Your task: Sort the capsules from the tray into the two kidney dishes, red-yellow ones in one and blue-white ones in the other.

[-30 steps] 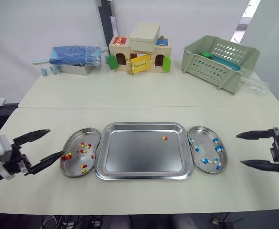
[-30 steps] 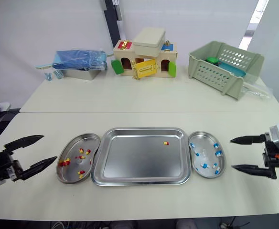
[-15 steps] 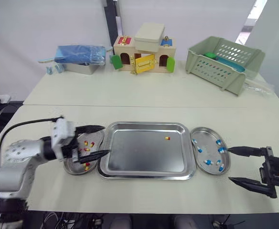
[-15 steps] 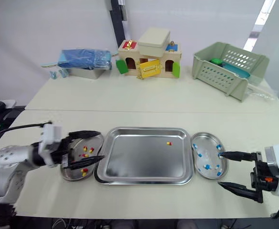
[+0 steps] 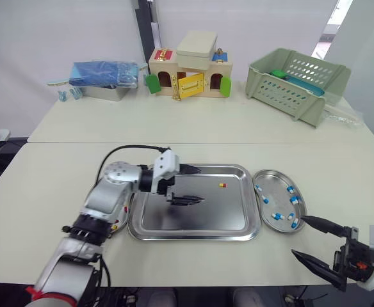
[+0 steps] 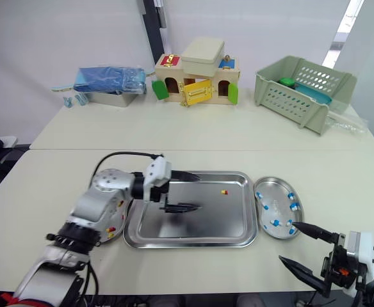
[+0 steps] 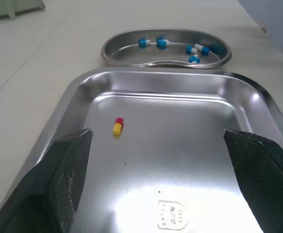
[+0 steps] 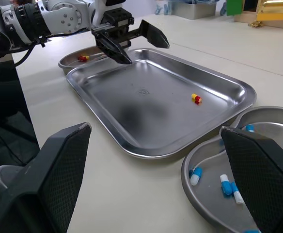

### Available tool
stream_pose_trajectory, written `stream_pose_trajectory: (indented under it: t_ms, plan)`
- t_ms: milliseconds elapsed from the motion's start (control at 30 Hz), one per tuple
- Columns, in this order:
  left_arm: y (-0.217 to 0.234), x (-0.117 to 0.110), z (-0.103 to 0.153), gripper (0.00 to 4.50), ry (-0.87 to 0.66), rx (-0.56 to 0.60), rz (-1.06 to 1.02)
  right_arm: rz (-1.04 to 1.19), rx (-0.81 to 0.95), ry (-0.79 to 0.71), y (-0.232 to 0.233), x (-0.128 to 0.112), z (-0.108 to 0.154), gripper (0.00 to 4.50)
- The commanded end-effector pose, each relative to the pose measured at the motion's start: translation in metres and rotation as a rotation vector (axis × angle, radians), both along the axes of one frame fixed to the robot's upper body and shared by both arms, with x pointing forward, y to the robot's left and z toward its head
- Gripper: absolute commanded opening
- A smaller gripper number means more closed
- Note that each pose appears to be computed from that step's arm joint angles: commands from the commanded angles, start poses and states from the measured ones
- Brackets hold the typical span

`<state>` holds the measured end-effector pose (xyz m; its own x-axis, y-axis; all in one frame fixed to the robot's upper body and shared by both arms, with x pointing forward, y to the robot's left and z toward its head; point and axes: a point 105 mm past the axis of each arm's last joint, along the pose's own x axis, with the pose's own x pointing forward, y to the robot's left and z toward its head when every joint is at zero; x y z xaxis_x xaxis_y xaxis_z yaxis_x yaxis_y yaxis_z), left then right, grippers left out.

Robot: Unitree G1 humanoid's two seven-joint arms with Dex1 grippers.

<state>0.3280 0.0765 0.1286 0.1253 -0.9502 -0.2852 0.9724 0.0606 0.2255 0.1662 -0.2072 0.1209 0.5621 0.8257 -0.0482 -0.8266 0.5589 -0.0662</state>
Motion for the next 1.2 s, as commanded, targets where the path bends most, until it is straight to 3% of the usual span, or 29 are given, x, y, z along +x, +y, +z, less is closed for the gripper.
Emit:
stream_pose_trajectory:
  t_ms: [33, 333, 433, 567, 967, 1200]
  plan:
    - [-0.020, 0.008, 0.002, 4.46, -0.063, 0.022, -0.035, -0.021, -0.023, -0.038, 0.003, -0.003, 0.000, 4.50]
    - [-0.053, 0.022, -0.011, 4.46, -0.066, 0.038, -0.042, -0.073, -0.009, -0.001, 0.009, -0.012, -0.019, 4.50]
    - [-0.056, 0.024, -0.015, 3.89, -0.069, 0.061, -0.040, -0.084, 0.003, -0.007, 0.013, -0.011, -0.017, 4.50]
    - [-0.059, 0.029, -0.020, 2.72, -0.081, 0.097, -0.018, -0.090, 0.003, -0.011, 0.015, -0.010, -0.016, 4.50]
    - [-0.064, 0.036, -0.035, 2.72, -0.033, 0.173, 0.038, -0.101, 0.003, -0.013, 0.017, -0.008, -0.014, 4.50]
    - [-0.061, 0.035, -0.040, 0.60, -0.015, 0.202, 0.042, -0.100, 0.001, -0.014, 0.017, -0.006, -0.015, 4.50]
